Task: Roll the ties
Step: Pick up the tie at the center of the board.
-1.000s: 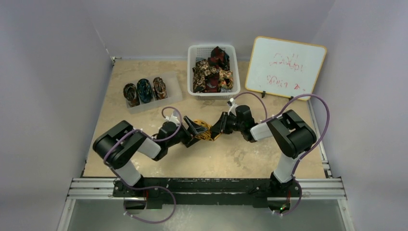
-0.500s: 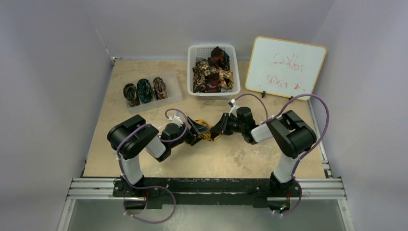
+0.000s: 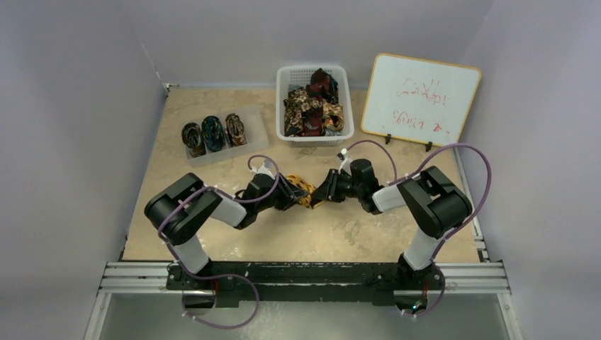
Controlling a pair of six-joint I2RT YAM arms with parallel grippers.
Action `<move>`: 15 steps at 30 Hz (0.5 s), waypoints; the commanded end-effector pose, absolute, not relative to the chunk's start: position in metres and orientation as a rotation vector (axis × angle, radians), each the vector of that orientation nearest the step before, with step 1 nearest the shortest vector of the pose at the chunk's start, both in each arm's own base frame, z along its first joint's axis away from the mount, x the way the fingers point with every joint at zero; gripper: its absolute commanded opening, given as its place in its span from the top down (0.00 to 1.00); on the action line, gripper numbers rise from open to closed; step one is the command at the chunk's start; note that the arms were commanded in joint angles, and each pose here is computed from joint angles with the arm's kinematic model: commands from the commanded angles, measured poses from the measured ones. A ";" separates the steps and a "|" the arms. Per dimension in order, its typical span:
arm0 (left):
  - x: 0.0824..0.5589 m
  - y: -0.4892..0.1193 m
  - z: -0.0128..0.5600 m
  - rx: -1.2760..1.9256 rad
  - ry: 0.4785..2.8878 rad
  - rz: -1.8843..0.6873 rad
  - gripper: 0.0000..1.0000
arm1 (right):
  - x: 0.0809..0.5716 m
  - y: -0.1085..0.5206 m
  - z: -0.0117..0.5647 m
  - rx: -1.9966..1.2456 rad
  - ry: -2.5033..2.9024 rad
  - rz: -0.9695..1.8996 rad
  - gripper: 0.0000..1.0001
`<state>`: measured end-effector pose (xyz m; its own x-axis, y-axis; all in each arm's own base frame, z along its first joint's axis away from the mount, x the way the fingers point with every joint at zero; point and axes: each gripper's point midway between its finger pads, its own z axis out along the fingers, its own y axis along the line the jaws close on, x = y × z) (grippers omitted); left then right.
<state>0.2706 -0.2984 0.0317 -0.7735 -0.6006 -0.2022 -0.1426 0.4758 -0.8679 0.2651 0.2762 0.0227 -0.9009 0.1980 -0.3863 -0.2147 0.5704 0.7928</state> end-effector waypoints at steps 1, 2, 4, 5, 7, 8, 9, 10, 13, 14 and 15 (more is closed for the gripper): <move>0.276 -0.289 0.035 -0.546 2.274 -1.097 0.67 | 0.250 0.276 0.038 -0.061 2.404 1.310 0.67; 0.277 -0.290 0.040 -0.520 2.270 -1.089 0.69 | 0.252 0.276 0.046 -0.071 2.386 1.309 0.64; 0.278 -0.288 0.047 -0.476 2.285 -1.051 0.72 | 0.257 0.274 0.058 -0.078 2.361 1.283 0.58; 0.278 -0.290 0.052 -0.455 2.287 -1.049 0.73 | 0.260 0.272 0.063 -0.074 2.352 1.267 0.56; 0.278 -0.290 0.060 -0.387 2.304 -1.021 0.74 | 0.265 0.264 0.072 -0.054 2.329 1.236 0.53; 0.280 -0.290 0.064 -0.362 2.307 -1.002 0.75 | 0.268 0.260 0.077 -0.041 2.316 1.221 0.53; 0.280 -0.289 0.068 -0.337 2.317 -0.986 0.76 | 0.272 0.254 0.080 -0.021 2.308 1.199 0.52; 0.281 -0.289 0.072 -0.314 2.323 -0.965 0.77 | 0.274 0.249 0.082 -0.005 2.302 1.183 0.52; 0.284 -0.286 0.088 -0.228 2.345 -0.889 0.80 | 0.281 0.234 0.094 0.028 2.273 1.152 0.52; 0.285 -0.285 0.093 -0.202 2.356 -0.862 0.82 | 0.282 0.232 0.098 0.031 2.264 1.141 0.52; 0.287 -0.284 0.099 -0.175 2.361 -0.843 0.85 | 0.282 0.228 0.098 0.040 2.269 1.126 0.52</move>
<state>0.2805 -0.2914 0.0729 -0.8045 -0.4261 -0.4138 -0.0108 0.7071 -0.7071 0.2730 0.2418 0.0853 -0.8470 0.2621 -0.4625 -0.2316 0.6011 0.7649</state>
